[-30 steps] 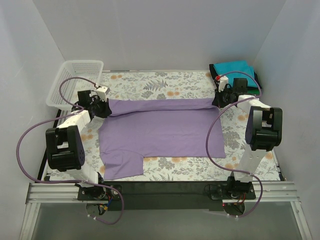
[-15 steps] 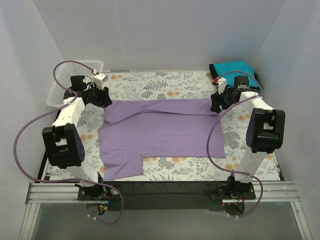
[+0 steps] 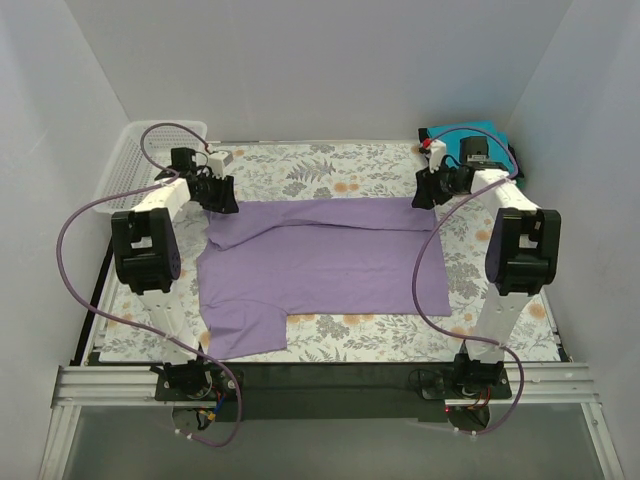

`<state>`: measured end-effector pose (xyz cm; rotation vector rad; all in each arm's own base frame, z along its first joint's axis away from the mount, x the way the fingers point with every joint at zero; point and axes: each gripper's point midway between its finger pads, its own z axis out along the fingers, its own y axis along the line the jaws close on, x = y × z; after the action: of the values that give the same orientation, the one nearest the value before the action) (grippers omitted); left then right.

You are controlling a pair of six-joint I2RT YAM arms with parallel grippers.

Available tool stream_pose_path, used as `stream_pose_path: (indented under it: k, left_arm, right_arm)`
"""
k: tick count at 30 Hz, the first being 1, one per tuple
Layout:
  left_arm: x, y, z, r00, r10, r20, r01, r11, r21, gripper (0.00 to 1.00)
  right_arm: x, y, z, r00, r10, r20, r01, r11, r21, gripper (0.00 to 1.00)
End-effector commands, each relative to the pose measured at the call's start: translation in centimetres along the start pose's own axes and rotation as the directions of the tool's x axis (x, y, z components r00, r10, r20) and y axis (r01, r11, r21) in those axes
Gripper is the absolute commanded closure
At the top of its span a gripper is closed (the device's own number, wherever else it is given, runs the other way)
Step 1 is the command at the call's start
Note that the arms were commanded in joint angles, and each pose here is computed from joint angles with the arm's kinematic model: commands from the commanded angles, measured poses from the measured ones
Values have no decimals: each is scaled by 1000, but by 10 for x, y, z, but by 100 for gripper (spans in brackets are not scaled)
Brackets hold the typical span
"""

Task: Fold and stack the t-shirts
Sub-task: Fold the tshirt

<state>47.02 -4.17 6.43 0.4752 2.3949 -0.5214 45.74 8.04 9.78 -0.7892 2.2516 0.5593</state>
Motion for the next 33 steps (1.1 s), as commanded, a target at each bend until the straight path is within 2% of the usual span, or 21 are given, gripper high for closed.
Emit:
stream_pose_path:
  k: [1, 12, 22, 27, 33]
  left_arm:
    - [-13, 7, -6, 1000, 21, 5, -21, 998, -52, 62]
    - [7, 8, 15, 998, 4, -65, -6, 1000, -29, 62]
    - [20, 3, 17, 995, 4, -95, -6, 1000, -20, 64]
    - [5, -7, 4, 997, 26, -67, -26, 1000, 0, 78]
    - [-4, -21, -19, 998, 52, -42, -52, 999, 17, 83]
  right_arm:
    - [-27, 22, 8, 999, -12, 30, 13, 999, -52, 45]
    - [-21, 23, 14, 1000, -6, 2, 6, 999, -42, 47]
    - [-18, 22, 14, 1000, -13, -4, 13, 999, -35, 47]
    - [-20, 23, 12, 1000, -16, 0, 16, 999, -33, 47]
    - [-20, 24, 11, 1000, -17, 3, 17, 999, -37, 48]
